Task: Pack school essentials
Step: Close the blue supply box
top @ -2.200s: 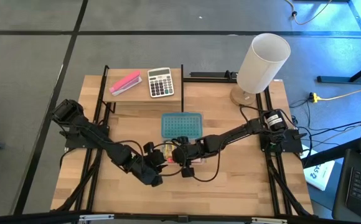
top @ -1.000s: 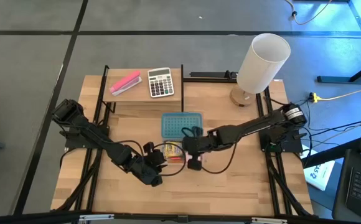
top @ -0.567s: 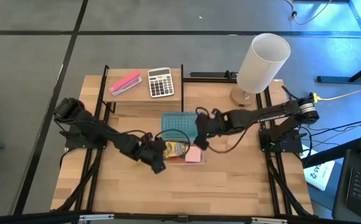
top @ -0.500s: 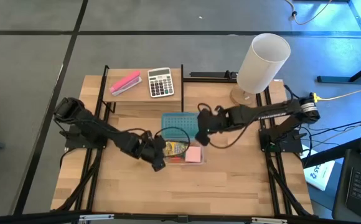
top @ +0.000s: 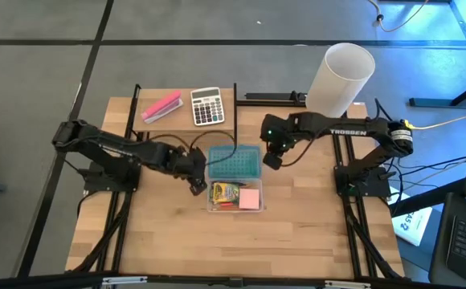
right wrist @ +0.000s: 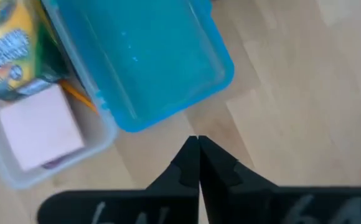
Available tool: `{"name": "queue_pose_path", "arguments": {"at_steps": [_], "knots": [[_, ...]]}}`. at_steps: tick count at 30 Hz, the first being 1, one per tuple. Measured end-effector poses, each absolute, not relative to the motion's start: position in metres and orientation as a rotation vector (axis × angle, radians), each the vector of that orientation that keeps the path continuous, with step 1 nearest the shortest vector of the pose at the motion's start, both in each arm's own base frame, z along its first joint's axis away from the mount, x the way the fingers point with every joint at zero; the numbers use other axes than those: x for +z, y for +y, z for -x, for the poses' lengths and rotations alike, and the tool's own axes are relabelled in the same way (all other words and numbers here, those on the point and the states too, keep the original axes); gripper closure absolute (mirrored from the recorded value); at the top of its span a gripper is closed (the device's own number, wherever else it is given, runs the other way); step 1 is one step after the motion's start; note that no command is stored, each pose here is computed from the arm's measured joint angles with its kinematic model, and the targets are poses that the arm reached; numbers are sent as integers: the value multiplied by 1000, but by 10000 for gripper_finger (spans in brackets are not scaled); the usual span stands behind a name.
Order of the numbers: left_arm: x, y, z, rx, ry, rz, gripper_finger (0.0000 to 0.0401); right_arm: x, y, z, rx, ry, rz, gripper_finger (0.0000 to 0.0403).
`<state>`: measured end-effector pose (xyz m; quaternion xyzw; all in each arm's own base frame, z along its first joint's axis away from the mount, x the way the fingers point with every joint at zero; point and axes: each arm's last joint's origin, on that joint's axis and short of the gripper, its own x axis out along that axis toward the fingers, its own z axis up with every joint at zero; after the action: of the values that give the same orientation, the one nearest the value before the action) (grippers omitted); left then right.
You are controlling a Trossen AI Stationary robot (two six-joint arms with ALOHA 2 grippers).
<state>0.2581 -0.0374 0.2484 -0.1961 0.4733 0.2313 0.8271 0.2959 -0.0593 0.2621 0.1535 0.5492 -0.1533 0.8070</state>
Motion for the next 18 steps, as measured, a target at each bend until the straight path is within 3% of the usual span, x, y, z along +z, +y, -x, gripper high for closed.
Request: {"name": "queue_pose_path", "arguments": {"at_steps": [5, 11, 18], "knots": [[246, -11, -260, 556, 1028, 462, 401, 240, -83, -284, -328, 1213, -341, 402], [243, 22, -260, 670, 1023, 482, 401, 222, -102, -281, -338, 1120, -371, 402], [227, 43, -252, 651, 1084, 592, 401, 196, -108, -276, -361, 1035, -476, 402]]}}
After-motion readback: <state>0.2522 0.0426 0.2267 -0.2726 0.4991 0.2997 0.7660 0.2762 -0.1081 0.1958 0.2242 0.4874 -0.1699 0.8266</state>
